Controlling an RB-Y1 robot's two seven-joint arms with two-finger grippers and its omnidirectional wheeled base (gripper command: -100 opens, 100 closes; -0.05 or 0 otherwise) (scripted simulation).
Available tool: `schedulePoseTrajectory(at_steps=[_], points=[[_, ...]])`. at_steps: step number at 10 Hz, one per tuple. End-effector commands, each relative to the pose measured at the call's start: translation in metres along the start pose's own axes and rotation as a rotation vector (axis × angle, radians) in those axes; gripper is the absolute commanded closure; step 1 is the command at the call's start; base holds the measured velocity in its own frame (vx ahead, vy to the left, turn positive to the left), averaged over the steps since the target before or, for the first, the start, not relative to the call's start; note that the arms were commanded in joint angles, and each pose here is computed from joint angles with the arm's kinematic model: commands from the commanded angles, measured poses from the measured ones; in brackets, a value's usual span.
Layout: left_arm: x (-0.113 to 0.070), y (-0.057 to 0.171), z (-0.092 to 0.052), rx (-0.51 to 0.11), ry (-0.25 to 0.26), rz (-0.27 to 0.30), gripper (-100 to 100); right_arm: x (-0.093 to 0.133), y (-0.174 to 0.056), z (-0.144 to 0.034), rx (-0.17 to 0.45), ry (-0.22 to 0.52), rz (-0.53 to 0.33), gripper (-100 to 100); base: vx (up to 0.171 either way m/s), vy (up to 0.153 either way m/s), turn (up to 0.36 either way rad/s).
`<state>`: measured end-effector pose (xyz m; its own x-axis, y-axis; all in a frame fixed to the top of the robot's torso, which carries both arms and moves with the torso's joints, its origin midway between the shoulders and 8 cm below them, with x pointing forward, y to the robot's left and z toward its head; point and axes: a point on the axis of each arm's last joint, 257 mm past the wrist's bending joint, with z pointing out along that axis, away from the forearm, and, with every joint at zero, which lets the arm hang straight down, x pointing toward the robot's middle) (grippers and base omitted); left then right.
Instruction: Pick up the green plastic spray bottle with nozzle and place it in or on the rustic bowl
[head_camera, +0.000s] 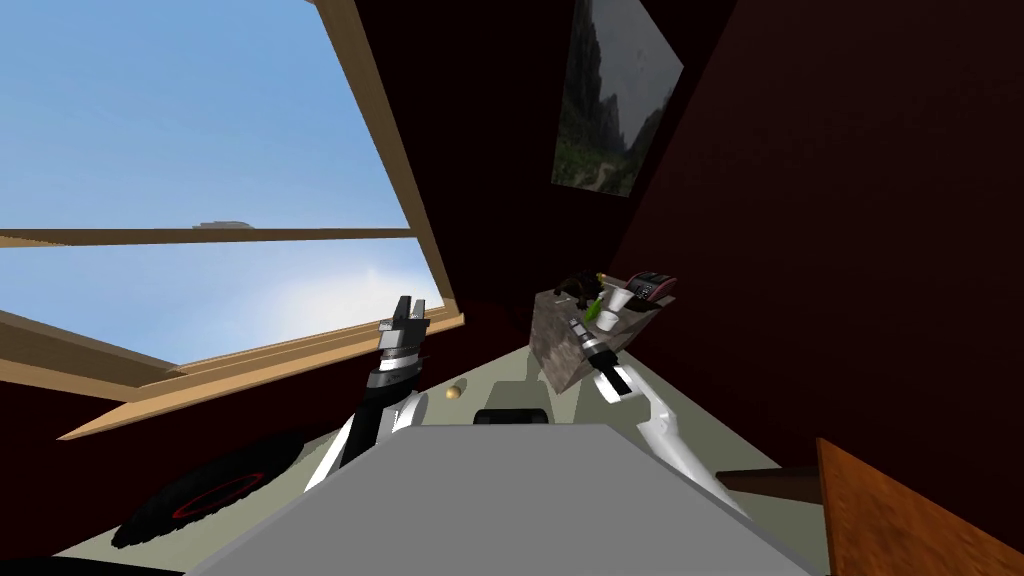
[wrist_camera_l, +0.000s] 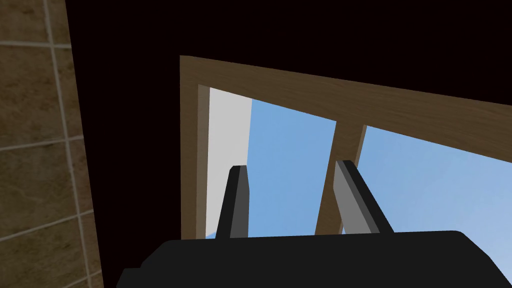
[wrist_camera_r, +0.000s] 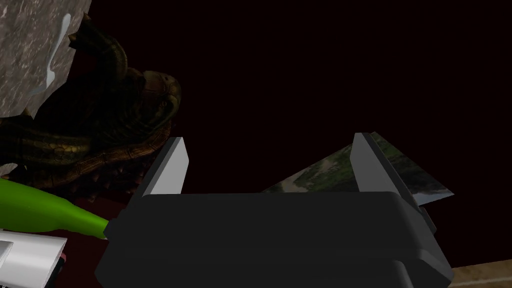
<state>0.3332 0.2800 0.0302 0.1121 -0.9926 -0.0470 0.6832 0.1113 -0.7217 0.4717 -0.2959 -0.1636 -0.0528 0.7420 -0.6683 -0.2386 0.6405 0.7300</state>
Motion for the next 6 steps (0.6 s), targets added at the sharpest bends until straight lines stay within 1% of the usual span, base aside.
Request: schedulePoseTrajectory(at_steps=[1, 2, 3, 4, 5, 6], points=[[0.000, 0.000, 0.000, 0.000, 0.000, 0.000, 0, -0.006, -0.027, 0.000, 0.054, 0.020, -0.048, -100, -0.024, 0.112, 0.067], [0.000, 0.000, 0.000, 0.000, 0.000, 0.000, 0, -0.014, -0.045, 0.002, 0.093, 0.030, -0.092, -100, 0.000, 0.143, 0.096], [0.000, 0.000, 0.000, 0.000, 0.000, 0.000, 0, -0.011, -0.060, -0.002, 0.122, 0.037, -0.090, -100, 0.010, 0.109, 0.022], [0.000, 0.000, 0.000, 0.000, 0.000, 0.000, 0, -0.011, -0.060, -0.002, 0.122, 0.037, -0.090, -100, -0.006, 0.052, -0.018], [0.000, 0.000, 0.000, 0.000, 0.000, 0.000, 0, -0.022, -0.079, -0.001, 0.164, 0.043, -0.134, -100, -0.019, 0.074, 0.076], [0.000, 0.000, 0.000, 0.000, 0.000, 0.000, 0, -0.020, -0.089, -0.005, 0.185, 0.048, -0.133, -100, -0.003, 0.070, 0.042]])
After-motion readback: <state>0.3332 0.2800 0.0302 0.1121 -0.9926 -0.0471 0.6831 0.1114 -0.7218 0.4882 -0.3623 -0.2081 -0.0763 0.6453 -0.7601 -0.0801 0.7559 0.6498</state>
